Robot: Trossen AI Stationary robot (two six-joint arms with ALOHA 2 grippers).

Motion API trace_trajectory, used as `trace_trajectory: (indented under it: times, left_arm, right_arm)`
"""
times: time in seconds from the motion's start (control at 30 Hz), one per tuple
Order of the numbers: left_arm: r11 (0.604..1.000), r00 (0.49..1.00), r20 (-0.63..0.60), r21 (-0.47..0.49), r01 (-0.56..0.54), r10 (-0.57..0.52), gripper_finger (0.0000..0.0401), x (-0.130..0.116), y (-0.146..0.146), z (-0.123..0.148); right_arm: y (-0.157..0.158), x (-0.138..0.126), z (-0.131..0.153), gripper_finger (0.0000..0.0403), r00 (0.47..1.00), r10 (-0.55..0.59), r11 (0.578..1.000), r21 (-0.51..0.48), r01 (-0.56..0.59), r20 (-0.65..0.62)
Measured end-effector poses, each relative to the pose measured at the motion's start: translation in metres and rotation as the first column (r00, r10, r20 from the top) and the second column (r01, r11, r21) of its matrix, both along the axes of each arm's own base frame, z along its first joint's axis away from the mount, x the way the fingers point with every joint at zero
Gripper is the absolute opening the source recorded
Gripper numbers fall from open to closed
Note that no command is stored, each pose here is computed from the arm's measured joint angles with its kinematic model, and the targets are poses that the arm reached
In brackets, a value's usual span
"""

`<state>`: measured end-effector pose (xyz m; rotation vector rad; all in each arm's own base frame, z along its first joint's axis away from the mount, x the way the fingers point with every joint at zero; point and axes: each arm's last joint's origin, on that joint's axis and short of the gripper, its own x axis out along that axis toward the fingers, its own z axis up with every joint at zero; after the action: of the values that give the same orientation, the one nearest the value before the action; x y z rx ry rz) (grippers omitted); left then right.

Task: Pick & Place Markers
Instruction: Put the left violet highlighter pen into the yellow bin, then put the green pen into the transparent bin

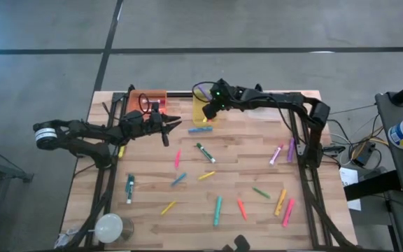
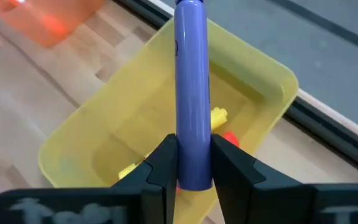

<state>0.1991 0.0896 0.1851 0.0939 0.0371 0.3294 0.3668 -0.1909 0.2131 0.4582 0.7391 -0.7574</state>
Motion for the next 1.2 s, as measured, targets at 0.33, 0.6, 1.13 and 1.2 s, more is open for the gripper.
trace_trajectory:
  times: [0.33,0.6,1.13,1.2]
  left_arm:
    - [1.0,1.0,-0.004,-0.002,0.0,0.0,0.0078,0.0,0.0,0.0]
    - [1.0,1.0,-0.014,-0.006,0.0,0.0,0.0078,0.0,0.0,-0.001]
    - [1.0,1.0,-0.014,-0.007,0.001,-0.001,0.0078,0.0,0.0,-0.002]
    - [1.0,1.0,-0.015,-0.007,0.001,-0.001,0.0078,0.0,0.0,-0.002]
  right_arm:
    - [-0.007,0.017,-0.029,0.0084,0.998,0.024,0.997,0.075,-0.02,-0.052]
    - [-0.009,0.021,-0.028,0.0121,0.997,0.036,0.997,0.072,-0.031,-0.061]
    - [0.028,0.027,0.01,0.0091,0.974,0.219,0.975,-0.032,-0.221,-0.058]
    - [0.04,0.026,0.019,0.0077,0.965,0.256,0.964,-0.055,-0.259,-0.054]
